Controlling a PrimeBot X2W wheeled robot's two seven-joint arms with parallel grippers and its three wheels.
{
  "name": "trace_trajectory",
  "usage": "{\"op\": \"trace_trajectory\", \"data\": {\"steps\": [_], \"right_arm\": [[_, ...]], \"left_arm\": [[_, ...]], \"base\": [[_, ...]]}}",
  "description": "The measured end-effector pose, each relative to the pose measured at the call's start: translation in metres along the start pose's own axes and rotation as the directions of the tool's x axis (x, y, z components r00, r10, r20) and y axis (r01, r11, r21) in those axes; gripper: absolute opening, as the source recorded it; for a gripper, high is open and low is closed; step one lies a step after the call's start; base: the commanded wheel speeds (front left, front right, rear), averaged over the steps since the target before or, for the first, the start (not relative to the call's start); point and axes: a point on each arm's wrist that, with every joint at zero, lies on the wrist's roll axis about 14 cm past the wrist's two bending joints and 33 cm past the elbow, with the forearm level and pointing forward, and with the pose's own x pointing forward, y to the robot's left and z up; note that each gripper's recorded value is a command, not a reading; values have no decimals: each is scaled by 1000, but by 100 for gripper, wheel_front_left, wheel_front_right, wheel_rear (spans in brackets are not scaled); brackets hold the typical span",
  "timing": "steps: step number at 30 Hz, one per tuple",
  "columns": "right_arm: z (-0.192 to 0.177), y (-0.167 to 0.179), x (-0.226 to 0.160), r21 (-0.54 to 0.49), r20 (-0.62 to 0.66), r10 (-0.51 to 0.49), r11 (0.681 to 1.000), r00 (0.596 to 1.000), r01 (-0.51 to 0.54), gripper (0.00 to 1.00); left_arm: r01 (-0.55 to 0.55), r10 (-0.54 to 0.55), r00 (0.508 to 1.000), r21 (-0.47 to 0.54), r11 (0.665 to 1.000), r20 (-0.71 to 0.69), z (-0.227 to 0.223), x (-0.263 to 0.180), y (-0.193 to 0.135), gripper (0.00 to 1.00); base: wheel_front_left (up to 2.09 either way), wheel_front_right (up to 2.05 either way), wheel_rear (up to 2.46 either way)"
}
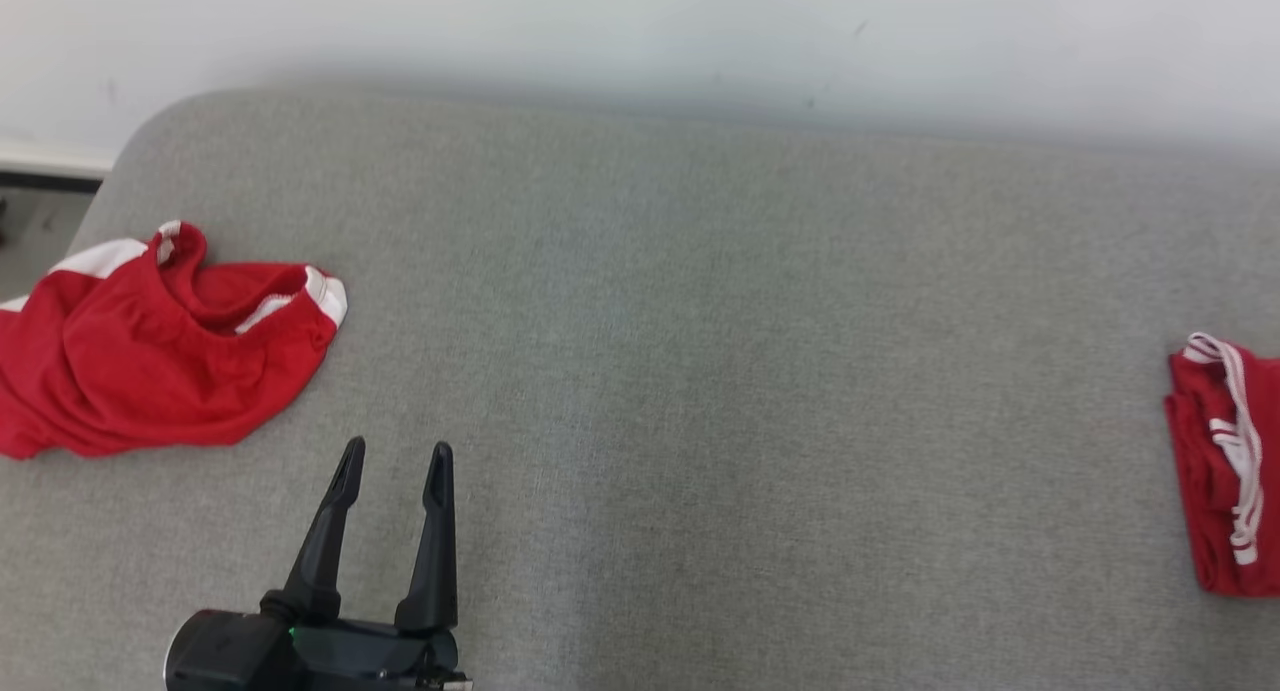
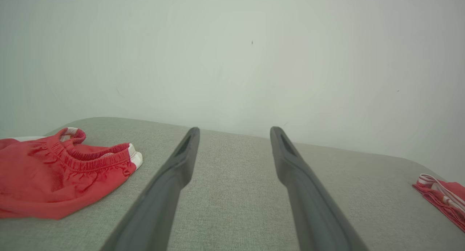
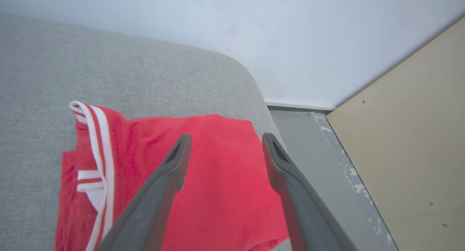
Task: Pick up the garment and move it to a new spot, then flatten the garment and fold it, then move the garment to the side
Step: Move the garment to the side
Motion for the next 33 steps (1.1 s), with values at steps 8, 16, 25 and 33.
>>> {"op": "trace_trajectory", "data": {"steps": [8,16,25,33], "right_arm": [[35,39,-61,226,312,87,960,946,-163,100],[46,69,-127,268,511,147,909,847,-320,100],[26,118,-157,234,542,278,857,793,-460,100],[25,135,-168,197,555,325,843,766,-500,100]], "left_arm": [[-27,28,999,-35,999,23,10,-19,4,100],[-104,107,993,-65,992,45,18,-34,22,100],[-103,104,994,-44,994,24,11,-35,21,100],[-35,36,999,9,999,-34,-5,-40,7,100]], "base": [[0,0,0],[0,0,0],[0,0,0],[0,0,0]]}}
